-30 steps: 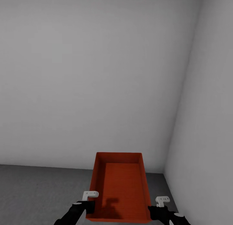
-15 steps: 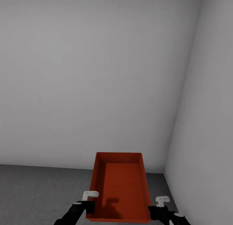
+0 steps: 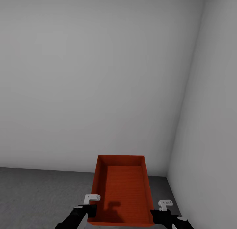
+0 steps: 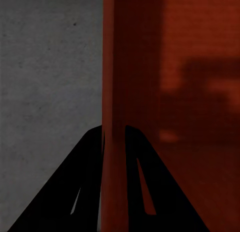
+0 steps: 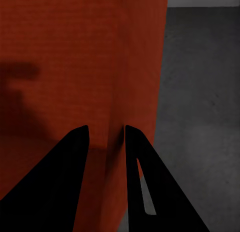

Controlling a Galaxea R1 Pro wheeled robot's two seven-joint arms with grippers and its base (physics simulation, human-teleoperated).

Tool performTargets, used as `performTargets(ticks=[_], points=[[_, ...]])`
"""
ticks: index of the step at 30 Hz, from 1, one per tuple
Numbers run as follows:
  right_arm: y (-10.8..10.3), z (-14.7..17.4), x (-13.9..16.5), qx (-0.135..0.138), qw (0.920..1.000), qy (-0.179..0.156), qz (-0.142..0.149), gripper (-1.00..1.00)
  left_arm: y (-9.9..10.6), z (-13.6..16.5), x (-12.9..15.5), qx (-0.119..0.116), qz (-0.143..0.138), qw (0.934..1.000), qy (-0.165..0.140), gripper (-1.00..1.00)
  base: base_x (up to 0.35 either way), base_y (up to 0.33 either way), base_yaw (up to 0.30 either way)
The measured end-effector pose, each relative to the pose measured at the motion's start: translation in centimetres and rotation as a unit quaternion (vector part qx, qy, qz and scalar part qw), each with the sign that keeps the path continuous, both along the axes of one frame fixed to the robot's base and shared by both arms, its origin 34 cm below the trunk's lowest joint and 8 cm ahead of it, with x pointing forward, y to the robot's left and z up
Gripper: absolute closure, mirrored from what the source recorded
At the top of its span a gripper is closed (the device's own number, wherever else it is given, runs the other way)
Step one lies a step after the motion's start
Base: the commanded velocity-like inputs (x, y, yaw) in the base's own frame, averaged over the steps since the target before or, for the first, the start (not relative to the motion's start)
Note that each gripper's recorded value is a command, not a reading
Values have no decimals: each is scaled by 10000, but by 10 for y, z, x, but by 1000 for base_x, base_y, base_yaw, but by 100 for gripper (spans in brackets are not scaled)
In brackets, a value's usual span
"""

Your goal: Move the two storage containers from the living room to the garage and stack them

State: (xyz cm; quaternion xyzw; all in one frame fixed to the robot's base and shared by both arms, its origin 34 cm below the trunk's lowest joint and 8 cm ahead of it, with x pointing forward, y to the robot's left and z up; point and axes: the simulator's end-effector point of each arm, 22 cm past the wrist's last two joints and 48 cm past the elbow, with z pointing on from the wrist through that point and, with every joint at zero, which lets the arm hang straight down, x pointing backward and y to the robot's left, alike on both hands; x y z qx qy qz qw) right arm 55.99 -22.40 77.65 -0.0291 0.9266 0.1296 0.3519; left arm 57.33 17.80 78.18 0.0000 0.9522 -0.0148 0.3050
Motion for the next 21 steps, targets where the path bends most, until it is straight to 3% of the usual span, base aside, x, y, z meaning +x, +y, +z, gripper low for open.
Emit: performTargets(ticks=[21], points=[[0,-17,8,-1,10000,-2,-1,100,0,-17,8,-1,1,10000,-2,100,0,0,0]])
